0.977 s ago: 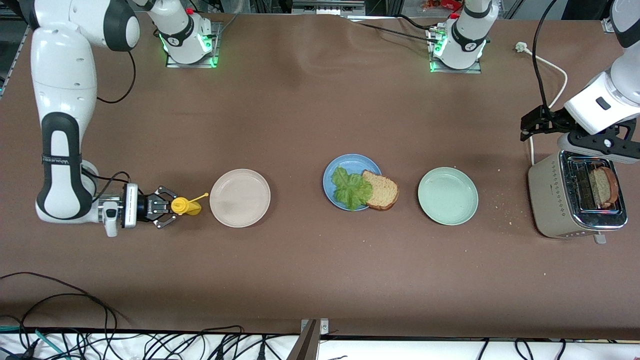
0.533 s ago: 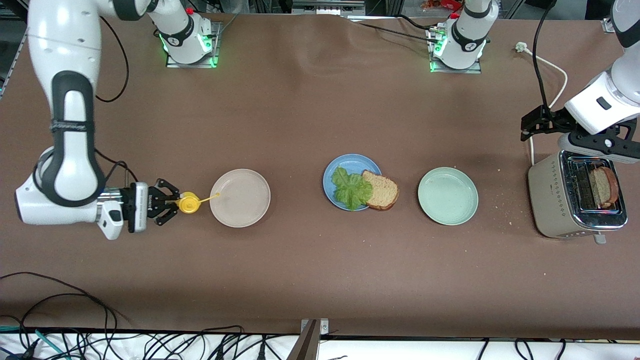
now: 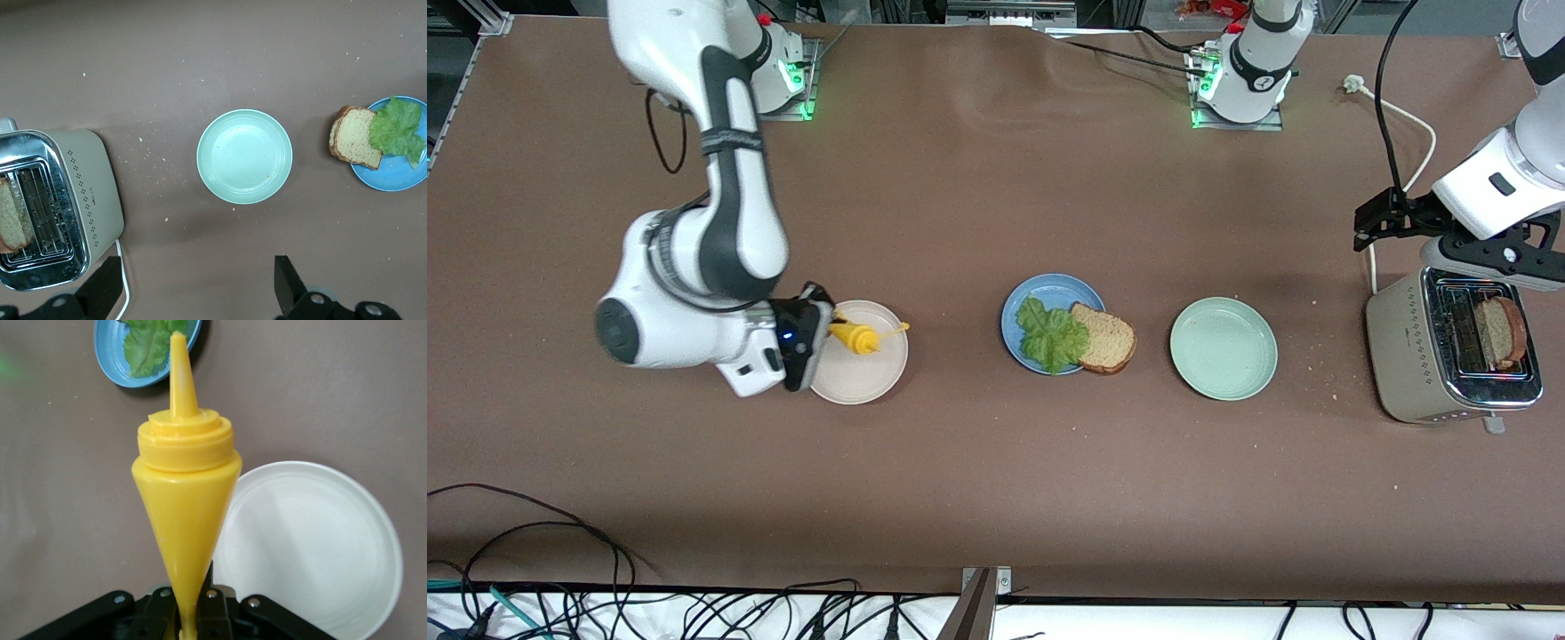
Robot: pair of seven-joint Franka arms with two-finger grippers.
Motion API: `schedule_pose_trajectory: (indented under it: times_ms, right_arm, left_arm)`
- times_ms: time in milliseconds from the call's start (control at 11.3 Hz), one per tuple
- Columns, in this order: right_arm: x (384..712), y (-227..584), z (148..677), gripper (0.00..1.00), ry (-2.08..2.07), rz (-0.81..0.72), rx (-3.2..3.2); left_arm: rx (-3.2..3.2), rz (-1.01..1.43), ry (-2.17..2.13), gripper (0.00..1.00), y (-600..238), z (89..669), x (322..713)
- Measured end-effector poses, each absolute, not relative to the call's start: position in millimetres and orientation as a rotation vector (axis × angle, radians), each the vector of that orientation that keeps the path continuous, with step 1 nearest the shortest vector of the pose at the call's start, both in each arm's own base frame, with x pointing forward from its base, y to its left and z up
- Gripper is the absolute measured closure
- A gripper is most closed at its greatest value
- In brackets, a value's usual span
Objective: Make sandwich in blue plate with both arms
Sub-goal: 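Carry the mustard bottle with the right gripper to the blue plate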
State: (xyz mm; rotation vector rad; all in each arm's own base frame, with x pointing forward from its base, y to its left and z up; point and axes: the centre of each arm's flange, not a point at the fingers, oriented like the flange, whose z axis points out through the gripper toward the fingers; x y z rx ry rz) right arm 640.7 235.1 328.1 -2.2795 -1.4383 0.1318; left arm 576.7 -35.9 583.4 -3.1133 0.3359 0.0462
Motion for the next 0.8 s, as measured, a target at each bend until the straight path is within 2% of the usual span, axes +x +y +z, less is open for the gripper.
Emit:
schedule_pose_trajectory:
  times_ms: [355, 800]
  right_arm:
    - [591.0, 356.9, 363.2, 0.93, -1.399, 0.325, -2.614]
    - [474.7, 501.8, 364.1, 0.93, -1.49, 0.545, -2.922]
  left_arm:
    - [-3.114, 0.048, 0.338, 0.0, -35.2, 583.0, 577.0]
    - [-3.115, 0.048, 0.347, 0.0, -34.8, 582.9, 577.4]
